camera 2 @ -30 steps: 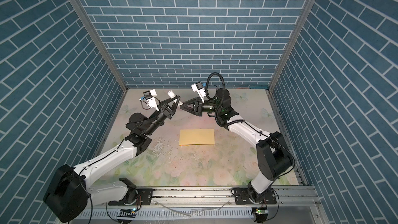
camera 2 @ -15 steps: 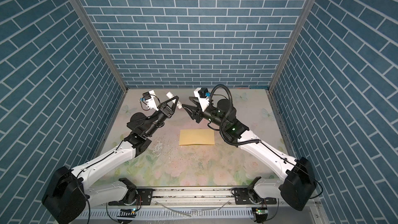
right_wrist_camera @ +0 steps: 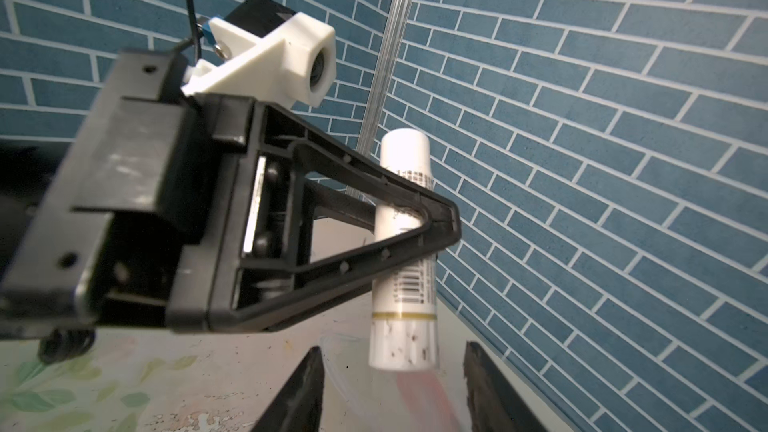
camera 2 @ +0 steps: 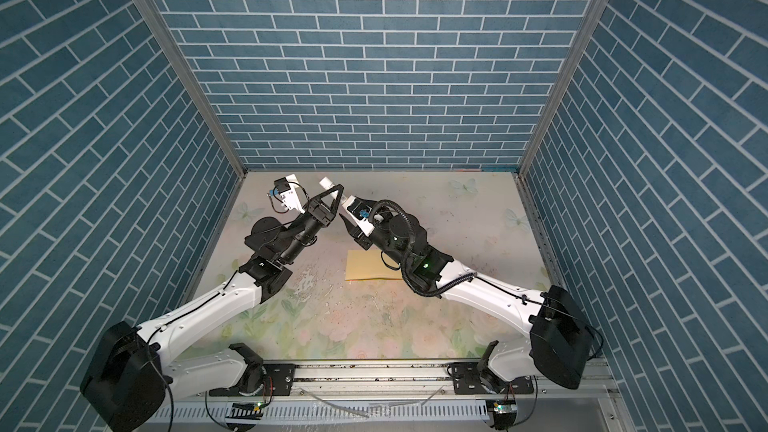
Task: Place the letter into the envelope and seal it
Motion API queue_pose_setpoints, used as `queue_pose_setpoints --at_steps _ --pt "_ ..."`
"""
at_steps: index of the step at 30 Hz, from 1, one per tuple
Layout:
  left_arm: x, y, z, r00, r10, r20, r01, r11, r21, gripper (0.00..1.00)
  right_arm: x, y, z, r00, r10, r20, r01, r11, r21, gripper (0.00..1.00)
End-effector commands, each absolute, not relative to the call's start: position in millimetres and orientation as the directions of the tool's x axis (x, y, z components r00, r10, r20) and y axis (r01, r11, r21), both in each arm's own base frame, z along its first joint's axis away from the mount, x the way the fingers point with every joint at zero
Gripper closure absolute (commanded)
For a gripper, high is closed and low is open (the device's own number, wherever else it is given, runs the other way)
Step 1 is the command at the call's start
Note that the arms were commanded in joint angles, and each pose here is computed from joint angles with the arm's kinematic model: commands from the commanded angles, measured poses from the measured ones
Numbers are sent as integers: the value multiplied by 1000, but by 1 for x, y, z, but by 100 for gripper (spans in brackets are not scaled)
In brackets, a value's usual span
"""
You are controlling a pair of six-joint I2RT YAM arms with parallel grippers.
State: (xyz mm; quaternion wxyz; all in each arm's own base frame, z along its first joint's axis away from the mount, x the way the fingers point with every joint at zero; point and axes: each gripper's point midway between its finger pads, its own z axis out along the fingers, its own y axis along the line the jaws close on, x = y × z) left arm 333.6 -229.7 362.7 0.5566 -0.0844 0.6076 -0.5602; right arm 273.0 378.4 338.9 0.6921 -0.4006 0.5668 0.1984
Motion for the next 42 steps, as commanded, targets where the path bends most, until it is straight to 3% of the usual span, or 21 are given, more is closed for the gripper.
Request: queue_pose_setpoints --at_steps 1,5,17,25,38,42 --pt "331 -229 368 -359 -732 -579 538 345 -769 100 280 378 355 353 -189 -916 -666 638 -388 50" --pt "330 -229 369 -358 -733 -578 539 343 -769 100 282 381 356 350 -191 -917 -661 643 -386 56" --pt "330 -230 367 -367 -729 -578 537 341 -772 100 281 383 365 363 -165 -917 -656 654 -377 58" --pt "330 -231 366 -371 -728 -576 536 339 -773 100 281 384 369 366 -159 -917 -652 659 -374 65" --pt "331 -232 363 -377 -724 -578 531 342 -775 100 282 384 373 367 -144 -919 -646 672 -363 66" --pt "331 -233 362 -380 -722 -578 531 341 -775 100 283 384 373 358 -145 -922 -646 674 -357 76"
